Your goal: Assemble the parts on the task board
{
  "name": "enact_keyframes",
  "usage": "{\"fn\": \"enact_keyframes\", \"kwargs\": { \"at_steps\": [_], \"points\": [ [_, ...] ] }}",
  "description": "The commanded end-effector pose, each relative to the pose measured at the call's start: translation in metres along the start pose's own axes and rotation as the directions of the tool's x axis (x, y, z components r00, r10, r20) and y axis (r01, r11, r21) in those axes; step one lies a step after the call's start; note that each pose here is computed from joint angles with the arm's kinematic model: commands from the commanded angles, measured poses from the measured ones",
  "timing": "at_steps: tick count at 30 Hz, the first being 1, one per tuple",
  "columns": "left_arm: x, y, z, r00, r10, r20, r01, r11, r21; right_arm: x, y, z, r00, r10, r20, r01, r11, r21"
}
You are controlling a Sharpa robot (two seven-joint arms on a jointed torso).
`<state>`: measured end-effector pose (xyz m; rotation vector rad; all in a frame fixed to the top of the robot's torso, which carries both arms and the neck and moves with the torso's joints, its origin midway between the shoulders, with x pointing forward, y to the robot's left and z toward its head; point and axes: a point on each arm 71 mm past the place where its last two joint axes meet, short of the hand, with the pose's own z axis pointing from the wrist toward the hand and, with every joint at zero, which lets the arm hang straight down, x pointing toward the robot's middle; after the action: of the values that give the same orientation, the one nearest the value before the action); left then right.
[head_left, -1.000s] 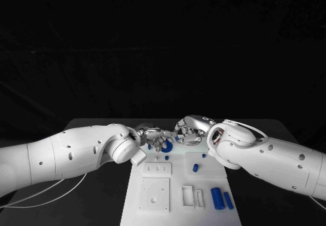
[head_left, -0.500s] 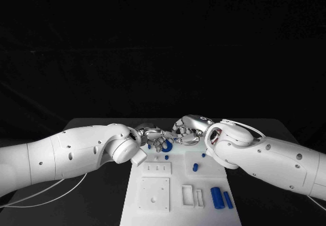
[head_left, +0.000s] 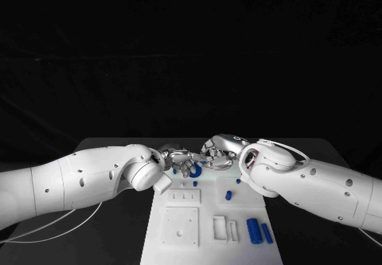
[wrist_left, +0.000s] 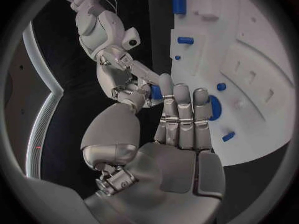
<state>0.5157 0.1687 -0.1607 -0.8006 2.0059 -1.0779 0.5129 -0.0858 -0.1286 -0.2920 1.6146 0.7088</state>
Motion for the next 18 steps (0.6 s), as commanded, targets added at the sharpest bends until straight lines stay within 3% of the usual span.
{"fn": "enact_keyframes", "kwargs": {
  "at_steps": [1, 18],
  "points": [
    [0.001, -0.0023, -0.0002, 1.0, -0.015, -0.004, 0.015, 1.0, 0.016, 0.002, 0.0022, 0.0009, 1.0, -0.01, -0.018, 0.009, 1.0, -0.007],
    [0.0021, -0.0025, 0.0, 1.0, -0.015, -0.009, 0.015, 1.0, 0.012, 0.0042, 0.0034, 0.0013, 1.0, -0.005, -0.028, 0.005, 1.0, -0.005]
  ]
}}
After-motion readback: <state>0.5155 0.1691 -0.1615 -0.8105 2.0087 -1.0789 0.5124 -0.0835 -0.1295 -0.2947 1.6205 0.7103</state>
